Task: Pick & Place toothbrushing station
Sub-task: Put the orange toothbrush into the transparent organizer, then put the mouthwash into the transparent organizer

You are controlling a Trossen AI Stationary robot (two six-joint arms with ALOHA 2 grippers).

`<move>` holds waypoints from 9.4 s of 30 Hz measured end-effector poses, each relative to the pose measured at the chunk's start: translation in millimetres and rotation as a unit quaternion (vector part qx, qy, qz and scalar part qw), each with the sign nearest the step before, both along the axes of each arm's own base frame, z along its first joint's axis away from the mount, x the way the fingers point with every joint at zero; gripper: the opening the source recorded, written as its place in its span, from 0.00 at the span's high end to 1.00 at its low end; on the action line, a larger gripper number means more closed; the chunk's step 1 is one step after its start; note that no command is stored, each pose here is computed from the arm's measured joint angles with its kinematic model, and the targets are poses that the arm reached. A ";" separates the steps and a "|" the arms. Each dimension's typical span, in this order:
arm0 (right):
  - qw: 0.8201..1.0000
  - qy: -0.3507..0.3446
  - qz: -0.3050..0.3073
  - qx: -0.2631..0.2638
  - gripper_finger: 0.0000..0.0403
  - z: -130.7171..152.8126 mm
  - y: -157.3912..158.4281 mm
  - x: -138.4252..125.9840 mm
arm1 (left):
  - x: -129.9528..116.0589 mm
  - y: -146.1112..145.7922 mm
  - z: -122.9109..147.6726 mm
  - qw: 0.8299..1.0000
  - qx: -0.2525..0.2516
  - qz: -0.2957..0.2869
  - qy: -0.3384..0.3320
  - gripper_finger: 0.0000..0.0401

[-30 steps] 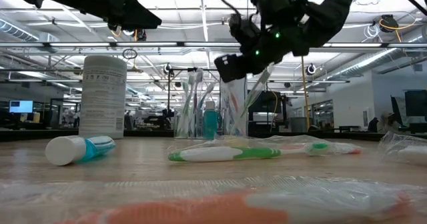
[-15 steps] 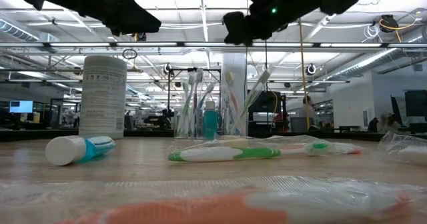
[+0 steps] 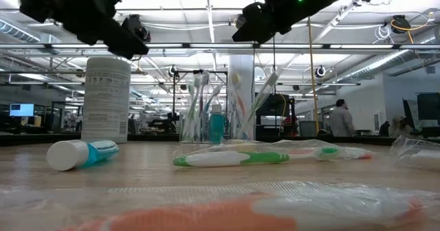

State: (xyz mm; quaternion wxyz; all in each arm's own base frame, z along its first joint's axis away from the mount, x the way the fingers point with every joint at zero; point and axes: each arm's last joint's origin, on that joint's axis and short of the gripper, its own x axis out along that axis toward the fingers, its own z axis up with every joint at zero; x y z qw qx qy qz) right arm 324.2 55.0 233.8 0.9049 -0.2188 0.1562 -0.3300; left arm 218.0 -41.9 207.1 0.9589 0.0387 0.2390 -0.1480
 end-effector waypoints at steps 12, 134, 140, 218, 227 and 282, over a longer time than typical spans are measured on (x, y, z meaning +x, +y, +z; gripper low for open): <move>1.000 -0.001 -0.007 0.007 0.63 -1.0 -3.5 0.3 | 8.4 -60.8 -53.4 0.980 0.038 -0.176 0.080 0.54; 1.000 -0.016 0.007 0.018 0.64 -0.2 6.7 -1.2 | 91.6 139.9 27.9 0.678 0.702 -0.094 0.197 0.95; 1.000 -0.023 0.007 0.020 0.64 0.9 6.7 -0.9 | 101.9 140.3 6.8 0.654 0.709 -0.076 0.255 0.95; 0.999 -0.004 0.047 0.013 0.65 0.3 0.6 2.3 | -0.1 34.2 84.7 0.984 0.043 0.163 0.055 0.62; 0.999 -0.004 0.047 0.013 0.65 0.3 0.6 2.3 | 4.5 34.2 88.8 0.985 0.036 0.166 0.026 0.62; 0.999 0.000 0.048 0.013 0.65 -0.3 0.6 2.2 | 26.9 -66.3 8.0 0.955 0.157 -0.198 0.158 0.62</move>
